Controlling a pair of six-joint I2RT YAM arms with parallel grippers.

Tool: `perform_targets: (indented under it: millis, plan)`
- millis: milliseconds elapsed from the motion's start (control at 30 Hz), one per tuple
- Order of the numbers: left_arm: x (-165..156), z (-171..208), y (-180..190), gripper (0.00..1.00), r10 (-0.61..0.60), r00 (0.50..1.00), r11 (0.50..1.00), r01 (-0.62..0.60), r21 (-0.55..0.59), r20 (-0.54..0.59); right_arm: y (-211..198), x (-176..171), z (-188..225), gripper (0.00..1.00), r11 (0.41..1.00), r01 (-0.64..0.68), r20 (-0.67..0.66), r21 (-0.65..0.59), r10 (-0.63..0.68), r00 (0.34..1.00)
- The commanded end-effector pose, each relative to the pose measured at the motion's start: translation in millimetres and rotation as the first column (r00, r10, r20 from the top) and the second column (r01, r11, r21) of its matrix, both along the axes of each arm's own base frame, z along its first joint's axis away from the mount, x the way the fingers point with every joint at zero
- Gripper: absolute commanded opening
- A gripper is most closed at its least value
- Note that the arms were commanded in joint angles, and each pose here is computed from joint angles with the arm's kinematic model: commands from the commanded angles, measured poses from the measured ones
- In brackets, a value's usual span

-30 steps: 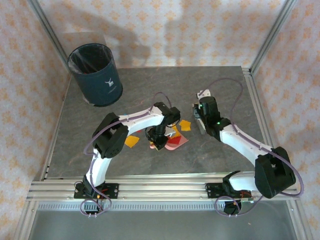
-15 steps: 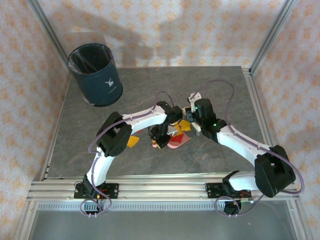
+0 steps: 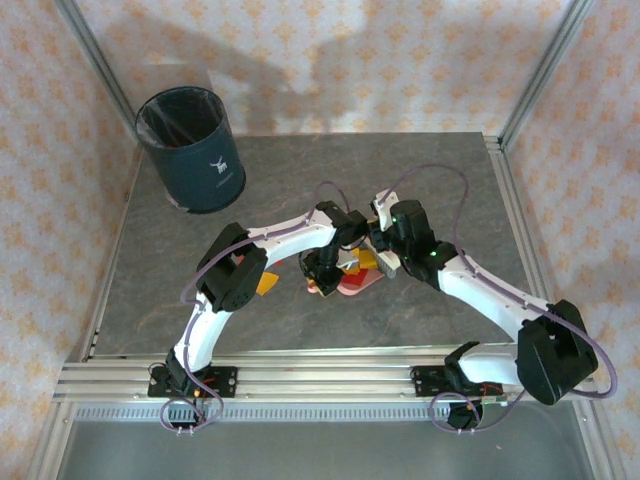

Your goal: Sweep away the paper scraps from the table

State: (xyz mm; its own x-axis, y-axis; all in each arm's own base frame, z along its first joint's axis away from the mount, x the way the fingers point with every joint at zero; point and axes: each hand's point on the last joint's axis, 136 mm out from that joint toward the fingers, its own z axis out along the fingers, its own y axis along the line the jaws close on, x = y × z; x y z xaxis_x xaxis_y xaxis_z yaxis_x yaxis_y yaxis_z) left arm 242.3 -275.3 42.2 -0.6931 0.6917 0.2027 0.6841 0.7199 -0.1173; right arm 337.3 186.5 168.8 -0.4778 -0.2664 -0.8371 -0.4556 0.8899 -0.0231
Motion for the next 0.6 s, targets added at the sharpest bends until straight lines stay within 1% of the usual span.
perform_targets:
  millis: [0, 300, 333, 567]
  plan:
    - [-3.1, -3.2, 1.1, 0.00, -0.016, 0.999, 1.000, 0.016, 0.010, -0.036, 2.4, -11.5, 0.8, 0.00, 0.999, -0.017, -0.026, 0.031, 0.018, 0.999]
    - [-4.0, -0.5, 4.6, 0.00, -0.025, 0.999, 1.000, 0.025, 0.013, -0.027, -5.9, -6.3, 7.9, 0.00, 0.998, 0.046, 0.008, 0.042, -0.046, 0.999]
    - [-4.4, -0.1, 5.3, 0.00, -0.025, 0.999, 1.000, 0.026, 0.013, -0.026, -9.7, -6.8, 17.9, 0.00, 0.997, 0.061, 0.033, 0.051, -0.063, 0.997]
    - [-1.8, 6.1, 7.5, 0.00, -0.020, 1.000, 1.000, 0.020, 0.000, 0.011, -28.4, -5.5, 35.7, 0.00, 0.986, 0.155, 0.089, 0.064, -0.160, 0.983]
